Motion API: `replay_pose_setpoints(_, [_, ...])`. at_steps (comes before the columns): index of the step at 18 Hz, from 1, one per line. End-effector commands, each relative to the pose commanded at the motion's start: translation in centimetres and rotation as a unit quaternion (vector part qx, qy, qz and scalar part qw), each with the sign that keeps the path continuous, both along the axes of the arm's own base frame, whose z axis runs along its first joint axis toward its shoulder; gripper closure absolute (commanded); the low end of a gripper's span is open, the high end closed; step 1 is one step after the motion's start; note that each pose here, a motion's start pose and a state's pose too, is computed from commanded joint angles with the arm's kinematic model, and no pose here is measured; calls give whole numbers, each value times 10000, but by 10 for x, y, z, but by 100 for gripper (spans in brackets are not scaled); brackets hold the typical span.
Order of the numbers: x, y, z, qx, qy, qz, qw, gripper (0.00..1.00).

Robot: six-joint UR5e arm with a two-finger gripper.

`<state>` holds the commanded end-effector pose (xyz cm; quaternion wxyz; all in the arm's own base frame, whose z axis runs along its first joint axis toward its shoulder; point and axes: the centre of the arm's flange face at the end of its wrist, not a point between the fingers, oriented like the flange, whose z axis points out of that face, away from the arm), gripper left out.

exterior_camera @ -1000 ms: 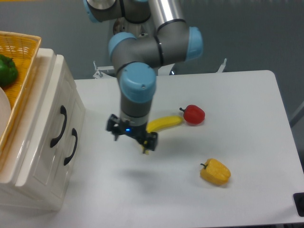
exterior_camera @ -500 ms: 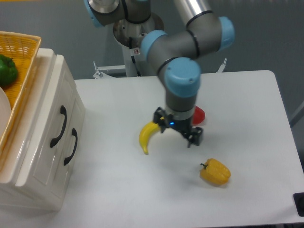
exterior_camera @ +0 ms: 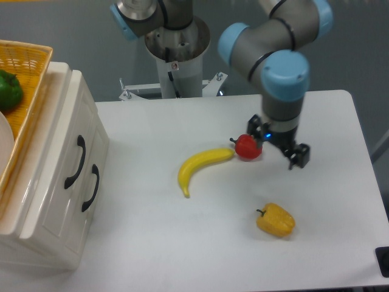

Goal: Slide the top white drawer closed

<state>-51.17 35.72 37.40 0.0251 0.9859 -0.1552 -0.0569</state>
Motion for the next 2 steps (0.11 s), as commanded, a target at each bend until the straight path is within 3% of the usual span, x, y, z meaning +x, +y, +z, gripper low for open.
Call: replay_pose_setpoints(2, [-2, -9, 4, 6, 20, 54, 10000, 0])
